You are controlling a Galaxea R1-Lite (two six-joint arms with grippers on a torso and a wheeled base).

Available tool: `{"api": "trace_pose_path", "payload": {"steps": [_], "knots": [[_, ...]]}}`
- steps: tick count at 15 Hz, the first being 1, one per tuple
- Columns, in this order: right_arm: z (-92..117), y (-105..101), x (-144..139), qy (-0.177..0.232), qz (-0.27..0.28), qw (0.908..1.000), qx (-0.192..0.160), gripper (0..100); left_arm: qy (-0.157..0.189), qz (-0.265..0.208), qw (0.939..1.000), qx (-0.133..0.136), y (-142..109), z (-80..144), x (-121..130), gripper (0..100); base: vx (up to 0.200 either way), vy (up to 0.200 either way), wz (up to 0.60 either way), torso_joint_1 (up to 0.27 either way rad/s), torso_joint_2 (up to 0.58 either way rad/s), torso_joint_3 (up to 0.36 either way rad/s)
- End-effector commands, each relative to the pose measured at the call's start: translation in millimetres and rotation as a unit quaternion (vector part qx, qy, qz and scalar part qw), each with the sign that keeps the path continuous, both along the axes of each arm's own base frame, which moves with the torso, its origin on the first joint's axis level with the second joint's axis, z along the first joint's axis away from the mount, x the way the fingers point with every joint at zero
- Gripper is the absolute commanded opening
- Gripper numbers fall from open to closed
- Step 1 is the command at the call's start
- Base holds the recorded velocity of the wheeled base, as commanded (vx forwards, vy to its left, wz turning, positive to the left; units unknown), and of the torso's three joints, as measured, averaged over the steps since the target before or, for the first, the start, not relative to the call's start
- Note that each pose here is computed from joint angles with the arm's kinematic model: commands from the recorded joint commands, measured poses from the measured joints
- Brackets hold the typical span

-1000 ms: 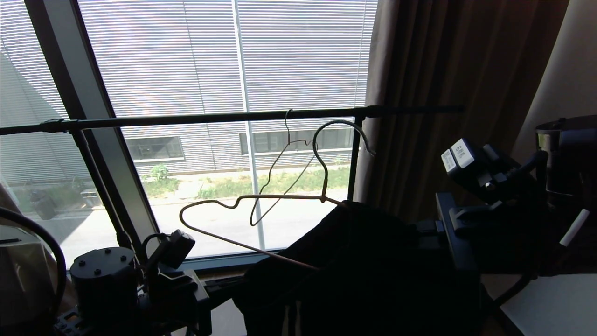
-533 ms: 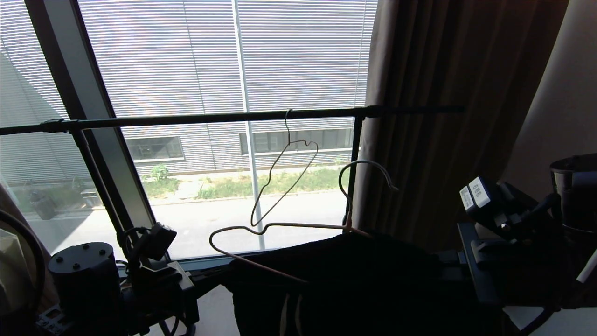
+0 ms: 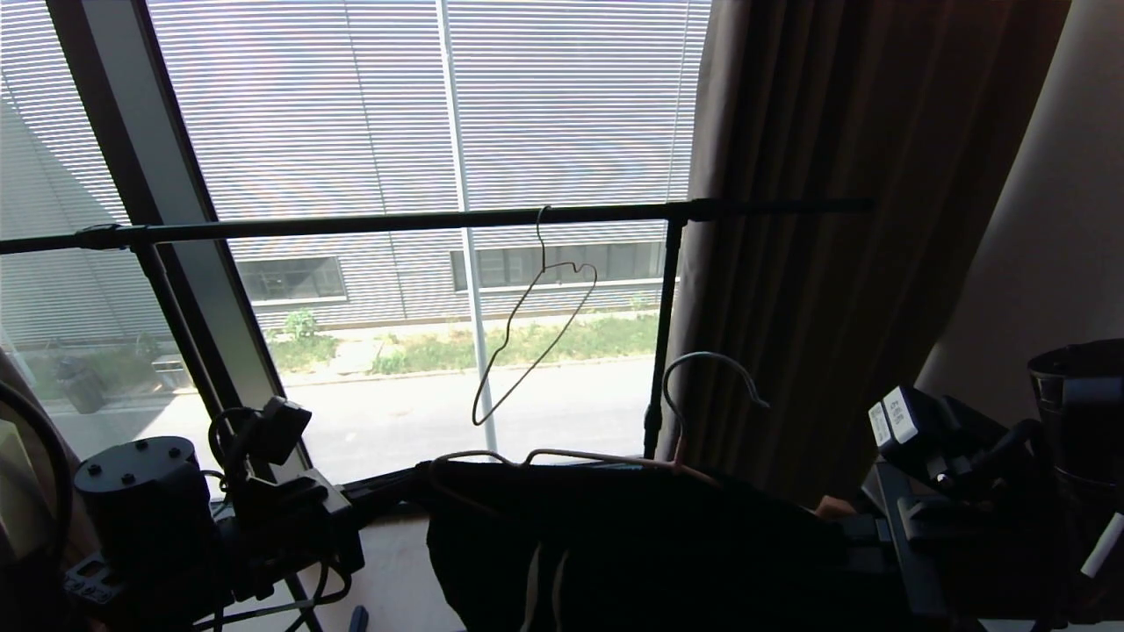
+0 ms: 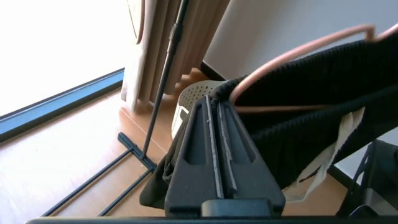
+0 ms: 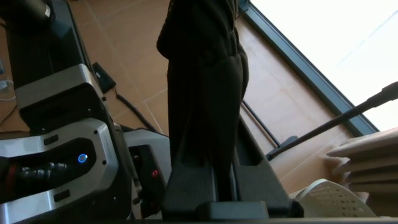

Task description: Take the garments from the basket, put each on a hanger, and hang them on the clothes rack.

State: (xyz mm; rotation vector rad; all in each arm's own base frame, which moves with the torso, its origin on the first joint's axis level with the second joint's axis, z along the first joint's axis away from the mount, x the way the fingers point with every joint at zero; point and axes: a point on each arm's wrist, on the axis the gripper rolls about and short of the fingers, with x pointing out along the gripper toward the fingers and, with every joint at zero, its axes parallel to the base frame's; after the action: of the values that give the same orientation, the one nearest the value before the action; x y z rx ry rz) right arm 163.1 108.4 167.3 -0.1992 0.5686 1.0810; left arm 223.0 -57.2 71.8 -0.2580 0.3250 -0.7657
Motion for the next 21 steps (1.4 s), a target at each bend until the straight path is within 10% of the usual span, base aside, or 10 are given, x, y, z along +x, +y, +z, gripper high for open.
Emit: {"api": "trace_pose_path", "payload": {"steps": [1,11,21], "knots": [[-9,-2,-3,0.015,0.000,0.9999,-0.008,0,0.001,0.007,1.0000,0.000,3,0,0,0,0.000,0.000,0.00,0.000,0.00,0.000],[-39,6,13,0.032,-0.022,0.9979,-0.053,0,-0.076,-0.011,0.9969,0.013,-3,26,1,0,0.000,0.000,0.00,0.000,0.00,0.000],[-49,18,11,0.032,-0.019,0.9953,-0.090,0,-0.051,-0.046,0.9971,0.032,-20,76,9,0,0.000,0.000,0.00,0.000,0.00,0.000]]}}
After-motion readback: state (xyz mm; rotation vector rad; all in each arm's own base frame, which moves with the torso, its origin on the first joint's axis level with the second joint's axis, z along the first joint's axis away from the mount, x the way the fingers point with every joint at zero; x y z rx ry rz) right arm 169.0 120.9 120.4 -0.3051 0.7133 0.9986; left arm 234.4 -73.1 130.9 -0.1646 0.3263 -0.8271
